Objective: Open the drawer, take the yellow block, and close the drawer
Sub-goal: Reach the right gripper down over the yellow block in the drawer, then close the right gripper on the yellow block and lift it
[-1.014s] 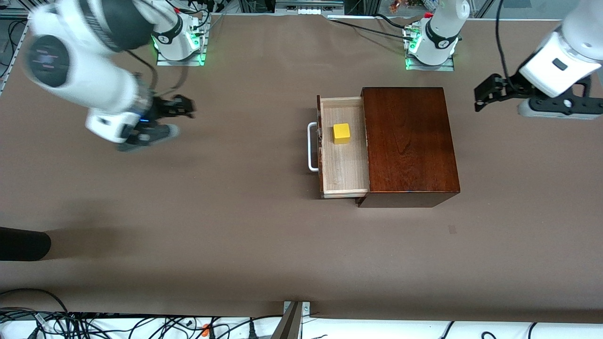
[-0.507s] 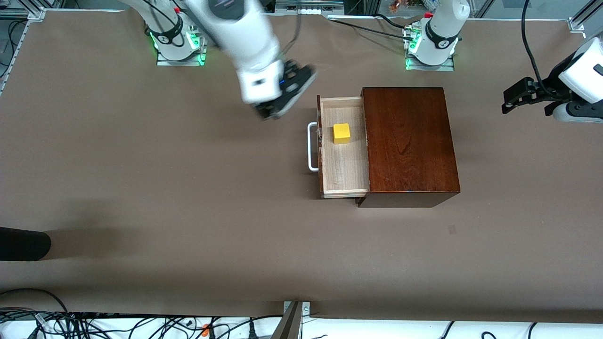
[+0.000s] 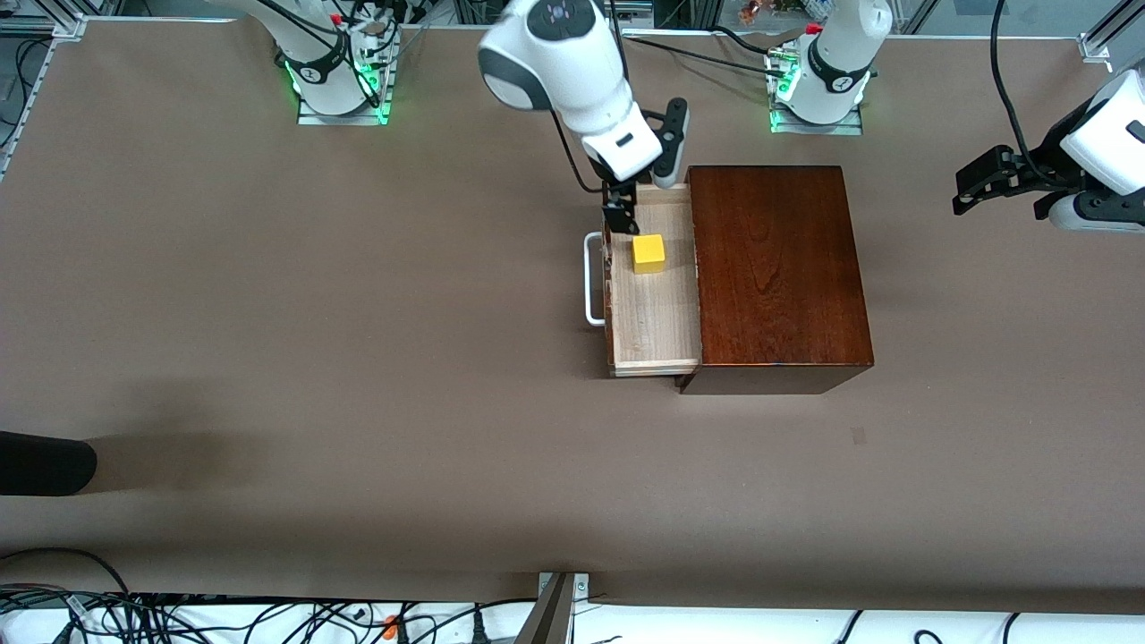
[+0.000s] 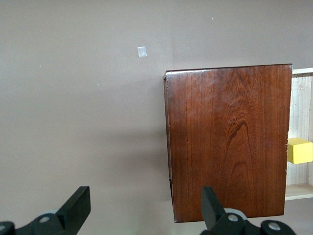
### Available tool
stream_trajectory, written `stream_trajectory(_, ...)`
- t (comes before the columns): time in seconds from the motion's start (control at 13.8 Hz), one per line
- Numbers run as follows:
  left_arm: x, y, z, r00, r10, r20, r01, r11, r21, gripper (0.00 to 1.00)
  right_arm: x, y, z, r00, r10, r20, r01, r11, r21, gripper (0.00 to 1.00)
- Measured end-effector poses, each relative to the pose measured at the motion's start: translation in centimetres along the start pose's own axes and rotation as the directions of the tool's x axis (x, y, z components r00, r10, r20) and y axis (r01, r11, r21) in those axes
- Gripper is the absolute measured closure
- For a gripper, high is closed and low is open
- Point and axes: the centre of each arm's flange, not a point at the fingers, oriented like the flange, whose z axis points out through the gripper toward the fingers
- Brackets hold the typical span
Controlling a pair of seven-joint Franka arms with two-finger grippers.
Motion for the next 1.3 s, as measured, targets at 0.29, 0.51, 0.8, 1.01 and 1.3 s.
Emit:
stream_trajectory(0.29, -0.1, 1.0, -0.5, 1.000, 0.018, -0.011, -0.018, 1.000, 0.001, 0.00, 0.2, 1.5, 1.9, 0.996, -0.084, -0.029, 0.083, 0.996, -0.021, 0.00)
stream_trajectory(0.51, -0.1, 0.7, -0.8, 1.000, 0.013, -0.018, -0.013, 1.000, 0.001, 0.00, -0.1, 2.3, 4.5, 0.991, -0.127, -0.045, 0.124, 0.991, -0.056, 0.00)
stream_trajectory(0.8, -0.1, 0.5, -1.0, 1.000, 0.009, -0.022, -0.009, 1.000, 0.000, 0.00, -0.8, 2.2, 7.7, 0.989, -0.138, -0.046, 0.136, 0.990, -0.043, 0.00)
stream_trajectory(1.01, -0.2, 0.3, -0.9, 1.000, 0.006, -0.016, -0.006, 1.000, 0.000, 0.00, -0.9, 2.0, 8.1, 0.989, -0.140, -0.042, 0.138, 0.990, -0.037, 0.00)
stream_trajectory(1.3, -0.2, 0.3, -0.9, 1.000, 0.005, -0.010, -0.005, 1.000, 0.000, 0.00, -1.1, 1.3, 9.5, 0.989, -0.145, -0.030, 0.144, 0.989, -0.020, 0.00)
